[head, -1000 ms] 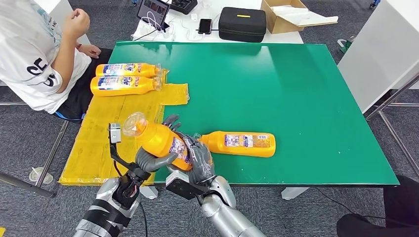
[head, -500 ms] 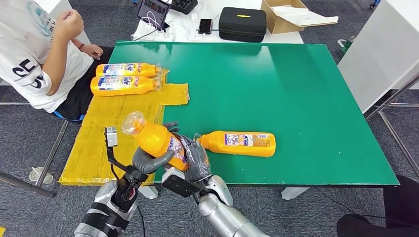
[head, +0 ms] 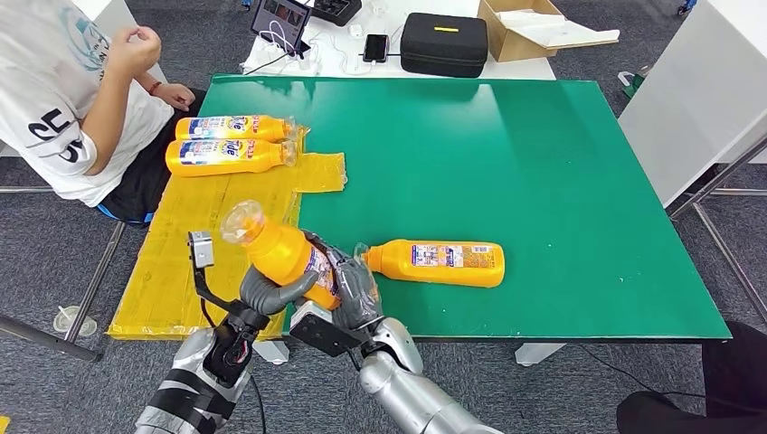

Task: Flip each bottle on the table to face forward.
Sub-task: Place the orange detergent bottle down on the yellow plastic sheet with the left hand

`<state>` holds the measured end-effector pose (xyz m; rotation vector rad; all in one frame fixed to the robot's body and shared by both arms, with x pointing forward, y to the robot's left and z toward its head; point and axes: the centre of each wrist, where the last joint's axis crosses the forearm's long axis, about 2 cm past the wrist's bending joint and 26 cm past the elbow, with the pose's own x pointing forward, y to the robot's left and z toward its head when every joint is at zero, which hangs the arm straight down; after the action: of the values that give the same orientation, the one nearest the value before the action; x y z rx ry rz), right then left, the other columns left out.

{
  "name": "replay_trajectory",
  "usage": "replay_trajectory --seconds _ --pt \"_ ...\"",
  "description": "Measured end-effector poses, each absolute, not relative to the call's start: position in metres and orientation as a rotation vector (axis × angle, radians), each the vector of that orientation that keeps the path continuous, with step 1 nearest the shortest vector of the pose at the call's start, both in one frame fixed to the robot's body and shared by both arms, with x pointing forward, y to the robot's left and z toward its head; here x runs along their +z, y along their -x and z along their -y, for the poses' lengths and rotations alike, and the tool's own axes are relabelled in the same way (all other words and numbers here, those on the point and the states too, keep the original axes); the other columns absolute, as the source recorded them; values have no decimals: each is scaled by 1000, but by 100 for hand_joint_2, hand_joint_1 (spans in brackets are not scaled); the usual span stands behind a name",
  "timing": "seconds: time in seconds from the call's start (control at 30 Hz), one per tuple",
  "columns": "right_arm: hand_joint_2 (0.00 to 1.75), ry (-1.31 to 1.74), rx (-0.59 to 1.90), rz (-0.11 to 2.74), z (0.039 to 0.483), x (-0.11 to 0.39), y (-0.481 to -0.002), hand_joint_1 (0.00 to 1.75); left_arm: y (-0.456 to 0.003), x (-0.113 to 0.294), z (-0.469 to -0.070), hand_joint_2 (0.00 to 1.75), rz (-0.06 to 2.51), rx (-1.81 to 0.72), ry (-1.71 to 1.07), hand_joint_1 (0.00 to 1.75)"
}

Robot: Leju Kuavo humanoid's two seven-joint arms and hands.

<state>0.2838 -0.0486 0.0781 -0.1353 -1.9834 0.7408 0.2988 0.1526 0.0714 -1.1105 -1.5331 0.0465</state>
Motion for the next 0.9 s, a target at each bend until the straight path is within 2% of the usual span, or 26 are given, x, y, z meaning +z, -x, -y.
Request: replay_trajectory --seconds 0.27,0.43,0.67,0.9 --pt "0 155 748 1969 48 78 -284 0 -300 73 -151 175 1546 71 1068 175" --pt "0 185 727 2009 49 83 -287 0 -306 77 -153 175 1610 99 939 175" --pt "0 163 548 2106 54 106 -284 0 -328 97 -175 175 1741 279 759 175" --pt "0 169 416 2195 63 120 -279 0 -336 104 -189 175 1837 335 567 175"
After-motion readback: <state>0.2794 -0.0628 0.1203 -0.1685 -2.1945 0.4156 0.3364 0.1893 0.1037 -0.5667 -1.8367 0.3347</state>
